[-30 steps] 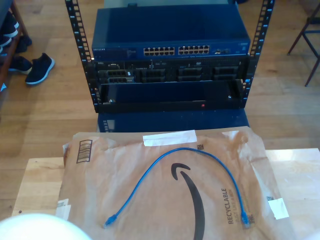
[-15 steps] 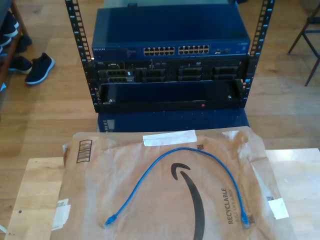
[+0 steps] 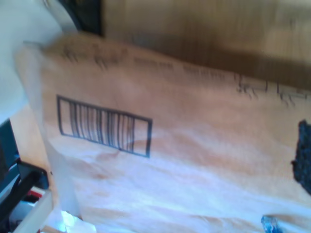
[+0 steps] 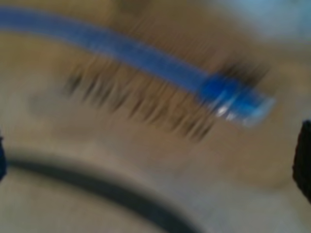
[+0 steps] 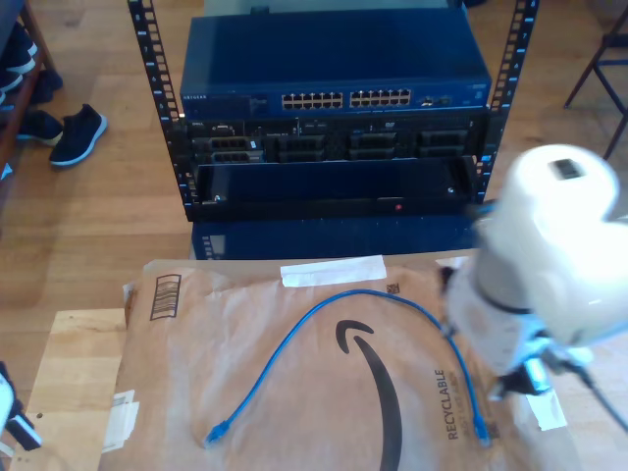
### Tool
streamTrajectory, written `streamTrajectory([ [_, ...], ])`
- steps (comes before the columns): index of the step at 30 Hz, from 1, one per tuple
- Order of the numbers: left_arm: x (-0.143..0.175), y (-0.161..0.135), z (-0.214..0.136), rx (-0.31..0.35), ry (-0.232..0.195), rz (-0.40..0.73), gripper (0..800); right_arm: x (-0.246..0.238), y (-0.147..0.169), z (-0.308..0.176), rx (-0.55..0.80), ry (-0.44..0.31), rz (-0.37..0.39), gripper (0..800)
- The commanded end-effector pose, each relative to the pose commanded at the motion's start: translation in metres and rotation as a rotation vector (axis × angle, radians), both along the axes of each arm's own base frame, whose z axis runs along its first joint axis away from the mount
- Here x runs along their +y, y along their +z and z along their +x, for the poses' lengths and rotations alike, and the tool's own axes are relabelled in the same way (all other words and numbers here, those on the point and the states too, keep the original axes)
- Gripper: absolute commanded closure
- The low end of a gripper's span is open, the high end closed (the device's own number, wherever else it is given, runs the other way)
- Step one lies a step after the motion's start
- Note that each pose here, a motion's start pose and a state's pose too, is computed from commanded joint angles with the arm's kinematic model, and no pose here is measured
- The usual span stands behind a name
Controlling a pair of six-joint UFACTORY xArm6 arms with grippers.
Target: Grab the cable and plug it in
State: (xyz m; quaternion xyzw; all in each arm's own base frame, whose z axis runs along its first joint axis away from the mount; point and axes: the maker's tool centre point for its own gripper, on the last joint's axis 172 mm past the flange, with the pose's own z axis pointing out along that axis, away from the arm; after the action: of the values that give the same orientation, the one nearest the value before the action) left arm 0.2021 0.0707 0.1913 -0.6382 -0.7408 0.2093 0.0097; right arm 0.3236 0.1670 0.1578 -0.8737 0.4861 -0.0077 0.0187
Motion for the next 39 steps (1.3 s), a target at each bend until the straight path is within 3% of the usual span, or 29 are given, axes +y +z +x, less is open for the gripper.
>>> streamTrajectory([
  [3, -0.012, -0.001, 0.011, -0.02, -0.01, -0.003, 0, 0.033, -0.007, -0.001, 0.023, 0.039, -0.013, 7],
  [6, -0.024, -0.005, 0.015, 0.0, -0.024, 0.003, 0, 0.057, -0.015, -0.001, 0.042, 0.079, -0.023, 7],
  [8, -0.031, -0.01, 0.02, 0.007, -0.03, 0.014, 0, 0.076, -0.019, 0.002, 0.054, 0.069, -0.02, 8],
  [13, -0.037, -0.026, 0.023, 0.026, -0.042, 0.017, 0, 0.135, -0.026, 0.014, 0.006, 0.149, 0.014, 9],
  [18, -0.037, -0.03, 0.021, 0.029, -0.042, 0.017, 0, 0.165, -0.033, 0.029, 0.002, 0.181, 0.017, 27],
  [31, -0.037, -0.03, 0.021, 0.031, -0.044, 0.017, 0, 0.177, -0.08, 0.03, 0.064, 0.229, -0.03, 89],
  [39, -0.038, -0.031, 0.02, 0.033, -0.044, 0.015, 0, 0.176, -0.09, 0.028, 0.077, 0.241, -0.039, 236],
])
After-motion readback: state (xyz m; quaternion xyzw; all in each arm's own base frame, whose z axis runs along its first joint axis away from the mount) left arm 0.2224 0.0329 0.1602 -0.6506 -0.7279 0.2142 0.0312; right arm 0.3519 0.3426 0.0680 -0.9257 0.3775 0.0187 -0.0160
